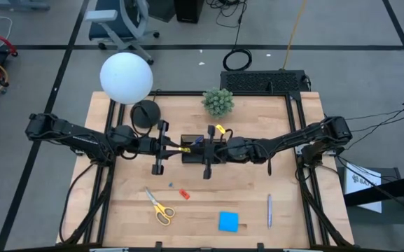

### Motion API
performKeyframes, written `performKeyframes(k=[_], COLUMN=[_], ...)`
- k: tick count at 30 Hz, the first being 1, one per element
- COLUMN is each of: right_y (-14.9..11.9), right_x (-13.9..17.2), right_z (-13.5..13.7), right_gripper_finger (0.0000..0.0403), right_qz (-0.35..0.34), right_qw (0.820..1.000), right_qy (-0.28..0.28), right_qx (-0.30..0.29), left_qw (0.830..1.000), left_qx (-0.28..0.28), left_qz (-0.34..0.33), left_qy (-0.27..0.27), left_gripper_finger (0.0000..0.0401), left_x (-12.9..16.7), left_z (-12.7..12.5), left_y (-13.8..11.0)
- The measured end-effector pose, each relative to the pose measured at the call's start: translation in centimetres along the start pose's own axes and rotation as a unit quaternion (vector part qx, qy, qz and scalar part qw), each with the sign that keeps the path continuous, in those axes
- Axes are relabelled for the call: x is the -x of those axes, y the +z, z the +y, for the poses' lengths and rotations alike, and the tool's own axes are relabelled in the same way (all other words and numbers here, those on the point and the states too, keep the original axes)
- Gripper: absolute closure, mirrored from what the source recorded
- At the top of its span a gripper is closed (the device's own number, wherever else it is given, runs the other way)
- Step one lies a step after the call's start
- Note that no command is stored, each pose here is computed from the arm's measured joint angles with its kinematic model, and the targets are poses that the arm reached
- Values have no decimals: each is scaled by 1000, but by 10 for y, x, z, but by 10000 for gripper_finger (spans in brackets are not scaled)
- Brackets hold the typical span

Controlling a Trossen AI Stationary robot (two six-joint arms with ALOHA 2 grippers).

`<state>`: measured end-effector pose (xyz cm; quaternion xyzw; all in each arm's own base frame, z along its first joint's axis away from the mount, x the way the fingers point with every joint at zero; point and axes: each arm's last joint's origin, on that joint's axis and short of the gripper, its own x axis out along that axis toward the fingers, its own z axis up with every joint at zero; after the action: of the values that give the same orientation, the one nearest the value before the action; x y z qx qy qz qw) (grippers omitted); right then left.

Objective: Pick and place office supplies into organizer
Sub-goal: Put the highlighter pen into the desk organizer

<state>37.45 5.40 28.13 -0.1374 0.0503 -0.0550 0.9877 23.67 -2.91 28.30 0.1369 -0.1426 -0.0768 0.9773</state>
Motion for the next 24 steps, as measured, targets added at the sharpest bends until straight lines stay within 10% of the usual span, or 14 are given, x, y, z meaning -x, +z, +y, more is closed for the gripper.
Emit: performKeyframes(k=[24], right_y=[23], right_x=[41], right_z=[-16], right_gripper_finger=[319], right_qz=[71], right_qw=[996], right_qy=[17], right_qx=[-49], left_qw=[982], left_qx=[-171], left_qz=[71], left_qy=[26], left_gripper_finger=[374], left_x=[0], left_z=[-25], left_y=[-3])
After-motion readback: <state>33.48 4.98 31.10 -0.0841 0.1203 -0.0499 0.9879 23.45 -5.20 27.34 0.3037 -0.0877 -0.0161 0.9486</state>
